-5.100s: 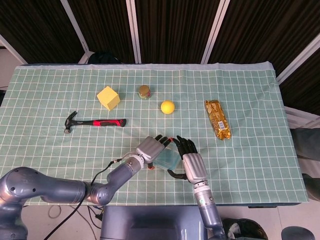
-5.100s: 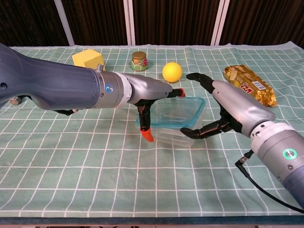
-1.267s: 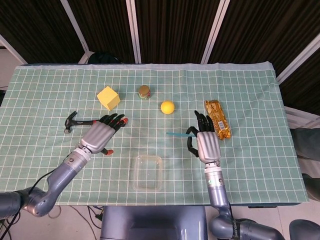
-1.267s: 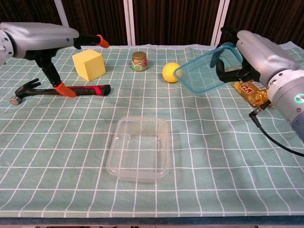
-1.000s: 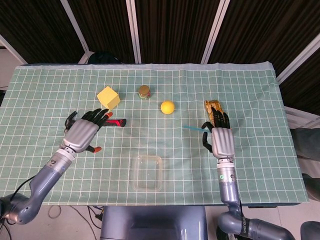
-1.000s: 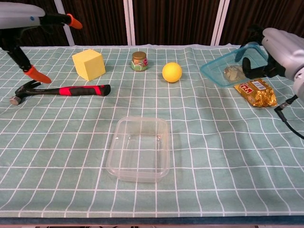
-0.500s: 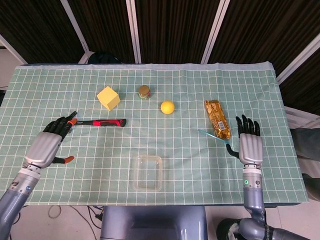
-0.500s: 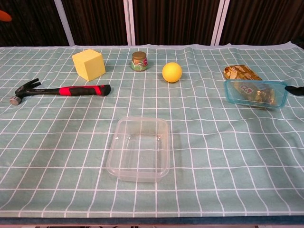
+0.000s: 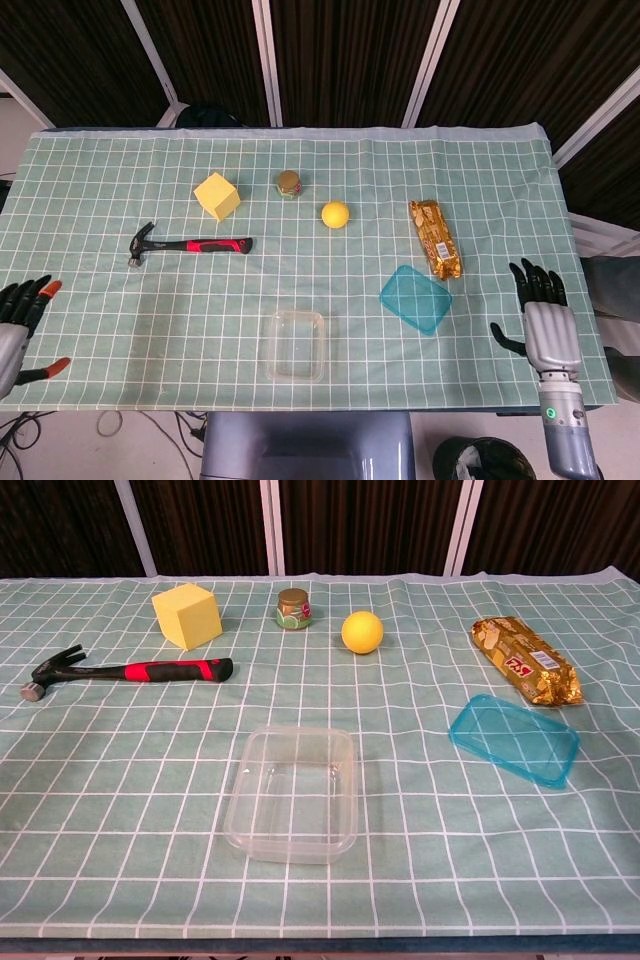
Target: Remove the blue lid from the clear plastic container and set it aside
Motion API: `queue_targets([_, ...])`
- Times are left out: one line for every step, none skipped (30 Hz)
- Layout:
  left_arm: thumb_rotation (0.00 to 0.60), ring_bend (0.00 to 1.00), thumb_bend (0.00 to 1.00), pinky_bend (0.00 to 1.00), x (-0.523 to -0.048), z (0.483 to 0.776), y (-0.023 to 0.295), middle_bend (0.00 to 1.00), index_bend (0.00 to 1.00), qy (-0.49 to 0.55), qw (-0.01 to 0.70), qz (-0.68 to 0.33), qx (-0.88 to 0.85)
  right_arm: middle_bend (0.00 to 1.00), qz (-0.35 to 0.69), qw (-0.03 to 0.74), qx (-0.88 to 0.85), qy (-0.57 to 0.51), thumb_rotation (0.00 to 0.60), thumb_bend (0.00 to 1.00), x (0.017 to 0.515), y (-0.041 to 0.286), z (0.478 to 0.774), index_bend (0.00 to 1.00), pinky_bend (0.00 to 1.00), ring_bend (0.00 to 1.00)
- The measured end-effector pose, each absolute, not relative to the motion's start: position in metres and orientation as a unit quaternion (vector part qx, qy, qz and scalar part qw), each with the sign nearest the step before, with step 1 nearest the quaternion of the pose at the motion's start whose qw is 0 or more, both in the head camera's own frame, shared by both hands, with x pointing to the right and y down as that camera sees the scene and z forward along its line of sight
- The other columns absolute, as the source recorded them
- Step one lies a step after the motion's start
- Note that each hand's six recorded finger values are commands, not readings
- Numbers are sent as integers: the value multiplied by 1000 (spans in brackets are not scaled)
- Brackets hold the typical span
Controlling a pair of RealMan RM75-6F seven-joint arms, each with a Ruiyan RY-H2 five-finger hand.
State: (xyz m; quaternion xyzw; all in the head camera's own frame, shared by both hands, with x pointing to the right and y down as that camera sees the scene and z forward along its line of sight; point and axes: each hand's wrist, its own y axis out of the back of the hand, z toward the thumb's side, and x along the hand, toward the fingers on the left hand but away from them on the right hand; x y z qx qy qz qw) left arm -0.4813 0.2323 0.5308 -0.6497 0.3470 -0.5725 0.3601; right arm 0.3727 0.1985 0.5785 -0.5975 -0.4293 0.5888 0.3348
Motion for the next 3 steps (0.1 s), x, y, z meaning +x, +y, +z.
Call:
queue_targets([600,0,0,28,-487,529,238,0,0,348,361,-577,-645,0,587,337,-600,-427,600,278,376,203,575,0,0,0])
queue_targets([600,0,0,25,-492,527,244,0,0,348,363,-580,-641,0,585,339,-602,-425,600,272,380,208,571,0,0,0])
queue_targets([600,0,0,17,-499,525,250,0,0,349,366,-584,-635,0,583,340,-603,-424,600,270,383,212,567,0,0,0])
